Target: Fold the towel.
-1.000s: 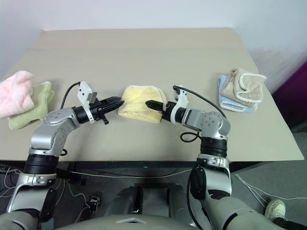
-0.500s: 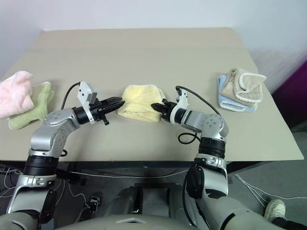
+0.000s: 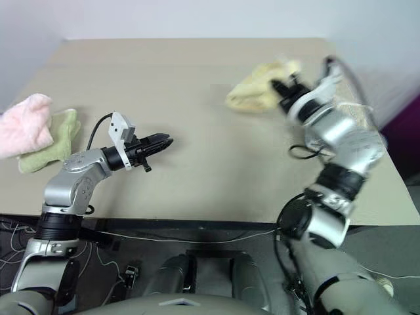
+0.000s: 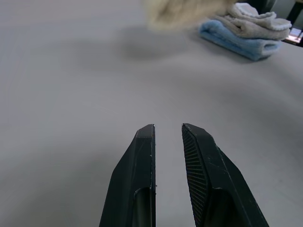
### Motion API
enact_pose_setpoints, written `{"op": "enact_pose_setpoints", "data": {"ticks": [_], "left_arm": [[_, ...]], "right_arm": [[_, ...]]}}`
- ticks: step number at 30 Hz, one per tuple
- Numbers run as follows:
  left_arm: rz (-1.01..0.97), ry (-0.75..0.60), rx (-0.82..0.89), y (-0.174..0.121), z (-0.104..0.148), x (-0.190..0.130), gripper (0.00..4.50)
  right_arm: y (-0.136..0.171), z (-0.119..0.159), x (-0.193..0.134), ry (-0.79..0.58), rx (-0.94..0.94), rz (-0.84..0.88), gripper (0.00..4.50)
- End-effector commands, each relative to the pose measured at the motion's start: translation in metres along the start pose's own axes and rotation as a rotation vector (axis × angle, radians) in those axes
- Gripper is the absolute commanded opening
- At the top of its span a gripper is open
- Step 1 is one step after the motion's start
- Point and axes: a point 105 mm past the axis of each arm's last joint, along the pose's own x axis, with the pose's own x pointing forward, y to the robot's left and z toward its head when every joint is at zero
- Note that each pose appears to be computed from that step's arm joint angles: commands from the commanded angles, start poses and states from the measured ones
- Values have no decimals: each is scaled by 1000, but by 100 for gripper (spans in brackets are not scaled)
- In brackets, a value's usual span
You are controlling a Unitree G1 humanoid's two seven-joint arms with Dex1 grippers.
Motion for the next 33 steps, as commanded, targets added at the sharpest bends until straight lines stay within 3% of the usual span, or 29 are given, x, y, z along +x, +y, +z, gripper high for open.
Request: {"op": "enact_pose_setpoints", "data": {"ticks": [1,4,9,14,21,22,33], "left_arm": [[-36,-42,27,-6,12,7,93],[-47,-46,24,-8,12,9,93],[-70,-45,15,-13,10,13,93],[-86,-42,15,-16,11,17,93],[-94,-42,15,-17,10,17,93],[-95,-42,15,-18,10,17,93],[-107,-43,5,-22,8,18,93]], "right_arm": [[-10,53,-18,-179,-1,-89,3],[-45,63,-36,-225,43,-266,3],[-91,34,-56,-202,153,-458,3],[-108,4,-62,-119,189,-568,3],[-109,7,-68,-140,122,-617,3],[-108,8,-69,-145,114,-613,60],[-80,24,-72,-210,5,-498,422]]}}
